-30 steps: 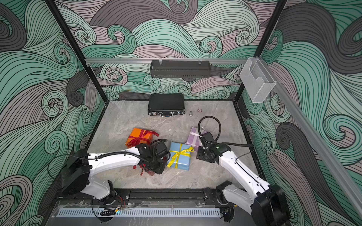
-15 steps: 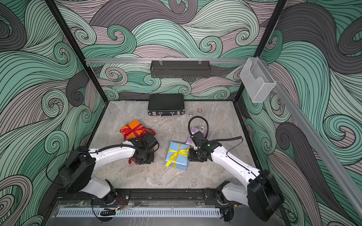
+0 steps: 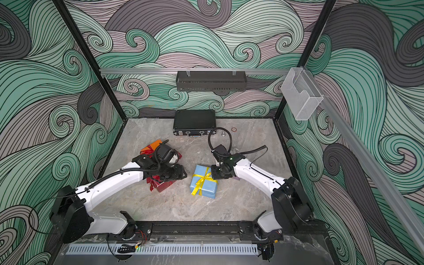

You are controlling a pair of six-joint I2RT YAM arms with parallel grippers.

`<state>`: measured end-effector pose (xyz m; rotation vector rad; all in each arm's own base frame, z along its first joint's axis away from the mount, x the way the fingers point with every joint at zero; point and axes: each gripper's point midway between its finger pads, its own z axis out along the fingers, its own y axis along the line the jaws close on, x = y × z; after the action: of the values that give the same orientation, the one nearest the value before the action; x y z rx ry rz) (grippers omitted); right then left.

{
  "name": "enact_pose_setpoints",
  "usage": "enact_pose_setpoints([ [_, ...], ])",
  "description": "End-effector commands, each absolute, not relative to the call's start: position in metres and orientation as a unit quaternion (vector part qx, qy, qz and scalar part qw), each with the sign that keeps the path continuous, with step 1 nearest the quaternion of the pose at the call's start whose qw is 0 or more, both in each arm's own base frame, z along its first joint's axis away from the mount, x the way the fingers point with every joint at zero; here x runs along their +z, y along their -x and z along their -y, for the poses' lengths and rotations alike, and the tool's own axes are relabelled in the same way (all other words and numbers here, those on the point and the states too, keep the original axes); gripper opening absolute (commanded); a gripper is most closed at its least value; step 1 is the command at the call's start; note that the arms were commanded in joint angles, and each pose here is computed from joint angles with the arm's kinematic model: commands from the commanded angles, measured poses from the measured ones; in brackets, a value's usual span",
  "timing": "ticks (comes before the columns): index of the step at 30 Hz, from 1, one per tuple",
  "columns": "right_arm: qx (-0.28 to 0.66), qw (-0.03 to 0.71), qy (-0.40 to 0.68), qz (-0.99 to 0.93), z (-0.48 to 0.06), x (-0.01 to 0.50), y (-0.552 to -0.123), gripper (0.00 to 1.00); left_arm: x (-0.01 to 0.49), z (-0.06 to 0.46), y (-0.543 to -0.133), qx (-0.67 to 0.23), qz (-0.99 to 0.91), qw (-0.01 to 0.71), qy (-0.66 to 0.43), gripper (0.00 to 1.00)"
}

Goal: Untie the ribbon bows on the gift boxes
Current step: Adjust the gift box at the center of the board, then untie the ribbon from the gift box.

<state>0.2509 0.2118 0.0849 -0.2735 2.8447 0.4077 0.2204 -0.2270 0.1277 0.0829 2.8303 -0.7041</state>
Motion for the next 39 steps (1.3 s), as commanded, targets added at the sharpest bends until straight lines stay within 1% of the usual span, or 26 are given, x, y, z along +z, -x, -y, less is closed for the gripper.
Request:
enact_pose_setpoints([
  [1,0.126,0.142,0.105,-0.976,-0.214,0.086,-0.263,0.38,0.135,0.237,-0.191,-0.258,-0.956,0.098,-0.097,0.67],
  [4,0.125,0.145,0.104,-0.976,-0.215,0.088,-0.267,0.38,0.136,0.245,-0.169,-0.23,-0.957,0.091,-0.151,0.7],
  [8,0.133,0.152,0.101,-0.974,-0.218,0.093,-0.269,0.38,0.134,0.262,-0.151,-0.222,-0.95,0.085,-0.202,0.79],
  [11,0.137,0.156,0.102,-0.973,-0.217,0.102,-0.268,0.4,0.131,0.261,-0.157,-0.201,-0.955,0.089,-0.198,0.8],
  [14,0.146,0.157,0.091,-0.972,-0.212,0.114,-0.253,0.42,0.139,0.252,-0.171,-0.168,-0.963,0.113,-0.176,0.82],
  [16,0.153,0.174,0.086,-0.969,-0.211,0.127,-0.237,0.45,0.149,0.247,-0.186,-0.166,-0.965,0.13,-0.155,0.82],
  [17,0.151,0.188,0.083,-0.967,-0.211,0.133,-0.227,0.46,0.154,0.243,-0.195,-0.168,-0.967,0.137,-0.137,0.81],
  [19,0.152,0.214,0.068,-0.963,-0.211,0.144,-0.21,0.47,0.164,0.239,-0.214,-0.184,-0.966,0.147,-0.106,0.79],
  [23,0.192,0.209,0.043,-0.958,-0.228,0.147,-0.174,0.45,0.188,0.236,-0.245,-0.181,-0.967,0.155,-0.085,0.71],
  [27,0.206,0.182,0.055,-0.96,-0.255,0.143,-0.148,0.44,0.176,0.252,-0.262,-0.165,-0.974,0.12,-0.095,0.64],
  [29,0.214,0.159,0.069,-0.961,-0.271,0.138,-0.137,0.44,0.166,0.249,-0.271,-0.134,-0.982,0.1,-0.089,0.62],
  [31,0.226,0.128,0.082,-0.962,-0.287,0.127,-0.127,0.43,0.154,0.244,-0.277,-0.11,-0.987,0.08,-0.087,0.58],
  [32,0.225,0.114,0.086,-0.964,-0.292,0.121,-0.124,0.43,0.146,0.243,-0.278,-0.11,-0.989,0.065,-0.081,0.56],
  [35,0.204,0.097,0.089,-0.97,-0.294,0.107,-0.12,0.41,0.129,0.254,-0.273,-0.151,-0.985,0.029,-0.073,0.54],
  [39,0.198,0.104,0.083,-0.971,-0.296,0.102,-0.124,0.4,0.118,0.266,-0.271,-0.181,-0.98,0.017,-0.078,0.54],
])
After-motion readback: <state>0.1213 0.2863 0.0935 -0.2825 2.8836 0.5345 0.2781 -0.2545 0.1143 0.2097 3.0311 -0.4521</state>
